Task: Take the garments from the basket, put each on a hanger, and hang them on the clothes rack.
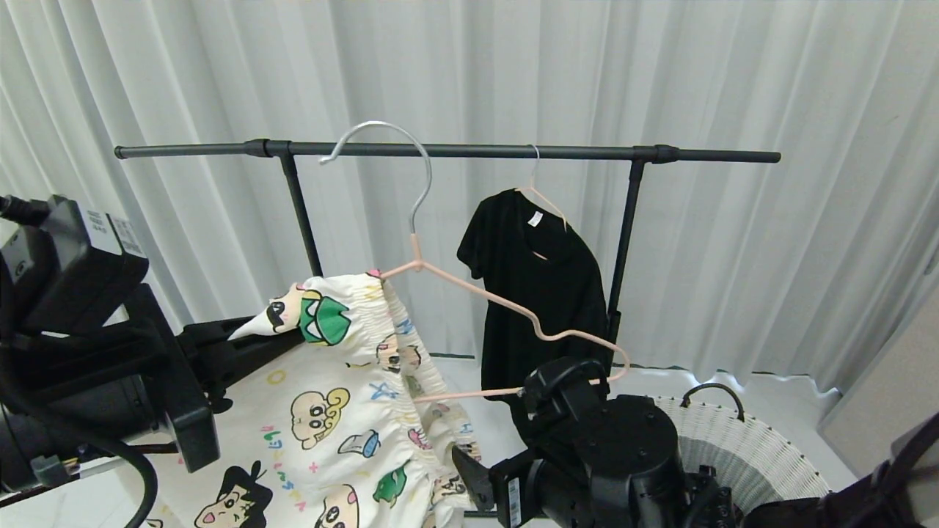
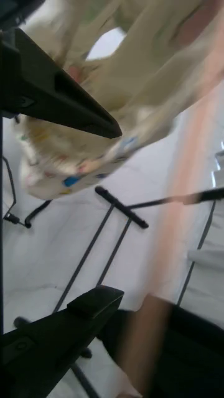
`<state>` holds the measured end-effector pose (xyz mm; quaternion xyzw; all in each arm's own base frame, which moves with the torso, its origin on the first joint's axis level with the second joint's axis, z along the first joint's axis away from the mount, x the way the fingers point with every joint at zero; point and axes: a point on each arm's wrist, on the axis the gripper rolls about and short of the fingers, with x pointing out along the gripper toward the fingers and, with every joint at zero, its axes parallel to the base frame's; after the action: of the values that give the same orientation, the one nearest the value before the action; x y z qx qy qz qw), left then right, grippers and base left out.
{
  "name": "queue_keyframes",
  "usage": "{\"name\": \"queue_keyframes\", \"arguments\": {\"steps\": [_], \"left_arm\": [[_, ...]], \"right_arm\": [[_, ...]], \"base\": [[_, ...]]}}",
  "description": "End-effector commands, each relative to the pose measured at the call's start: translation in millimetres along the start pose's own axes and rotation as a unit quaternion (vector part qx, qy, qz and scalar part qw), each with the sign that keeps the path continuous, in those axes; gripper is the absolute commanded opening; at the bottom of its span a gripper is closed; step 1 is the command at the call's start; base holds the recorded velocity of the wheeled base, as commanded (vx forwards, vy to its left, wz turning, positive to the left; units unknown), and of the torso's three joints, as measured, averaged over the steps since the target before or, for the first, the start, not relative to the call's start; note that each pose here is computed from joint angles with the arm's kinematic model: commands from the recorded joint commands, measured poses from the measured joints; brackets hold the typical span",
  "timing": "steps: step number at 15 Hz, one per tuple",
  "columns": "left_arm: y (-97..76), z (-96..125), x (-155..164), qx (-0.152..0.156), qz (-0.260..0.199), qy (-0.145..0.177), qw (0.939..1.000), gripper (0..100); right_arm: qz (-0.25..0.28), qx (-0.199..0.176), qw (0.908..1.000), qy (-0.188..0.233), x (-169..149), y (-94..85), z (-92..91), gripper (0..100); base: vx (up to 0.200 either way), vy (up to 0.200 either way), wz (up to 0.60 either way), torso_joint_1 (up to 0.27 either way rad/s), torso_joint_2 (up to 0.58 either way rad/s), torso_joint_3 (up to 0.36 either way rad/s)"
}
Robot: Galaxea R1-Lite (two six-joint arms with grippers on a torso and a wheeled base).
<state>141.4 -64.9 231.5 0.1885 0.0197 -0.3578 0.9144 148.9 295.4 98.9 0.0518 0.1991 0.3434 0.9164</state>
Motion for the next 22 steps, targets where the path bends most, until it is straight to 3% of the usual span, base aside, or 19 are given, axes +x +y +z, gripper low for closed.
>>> {"name": "queue_keyframes", "arguments": {"steps": [1,5,10,13,16,19,22], "left_arm": [[4.1,-2,0,-0.004,0.013,0.001,0.9999,0],[8.0,-2,-2,-0.015,0.041,0.004,0.9990,0],[20.6,-17,-10,-0.019,0.102,0.019,0.9944,0],[15.8,-27,-13,-0.017,0.103,0.026,0.9941,0],[11.7,-42,-14,-0.006,0.101,0.054,0.9934,0],[11.3,-46,-11,0.008,0.094,0.065,0.9935,0],[10.6,-52,-8,0.013,0.086,0.078,0.9931,0]], "right_arm": [[-0.012,-0.007,0.9998,0.010,4,-0.8,-8.7,100],[-0.076,-0.029,0.9967,0.007,14,-19.0,-12.0,100],[-0.203,-0.032,0.9783,-0.021,25,-79.2,9.8,100],[-0.220,-0.039,0.9735,-0.049,23,-99.7,27.0,100],[-0.200,-0.043,0.9770,-0.061,17,-101.6,38.5,100],[-0.207,-0.047,0.9747,-0.069,13,-111.2,47.1,100],[-0.173,-0.055,0.9801,-0.079,4,-109.3,58.9,100]], "base": [[0.000,0.000,0.00,0.000,0.00,0.000],[0.000,0.000,0.00,0.000,0.00,0.000],[0.000,0.000,0.00,0.000,0.00,0.000],[0.000,0.000,0.00,0.000,0.00,0.000],[0.000,0.000,0.00,0.000,0.00,0.000],[0.000,0.000,0.00,0.000,0.00,0.000],[0.000,0.000,0.00,0.000,0.00,0.000]]}}
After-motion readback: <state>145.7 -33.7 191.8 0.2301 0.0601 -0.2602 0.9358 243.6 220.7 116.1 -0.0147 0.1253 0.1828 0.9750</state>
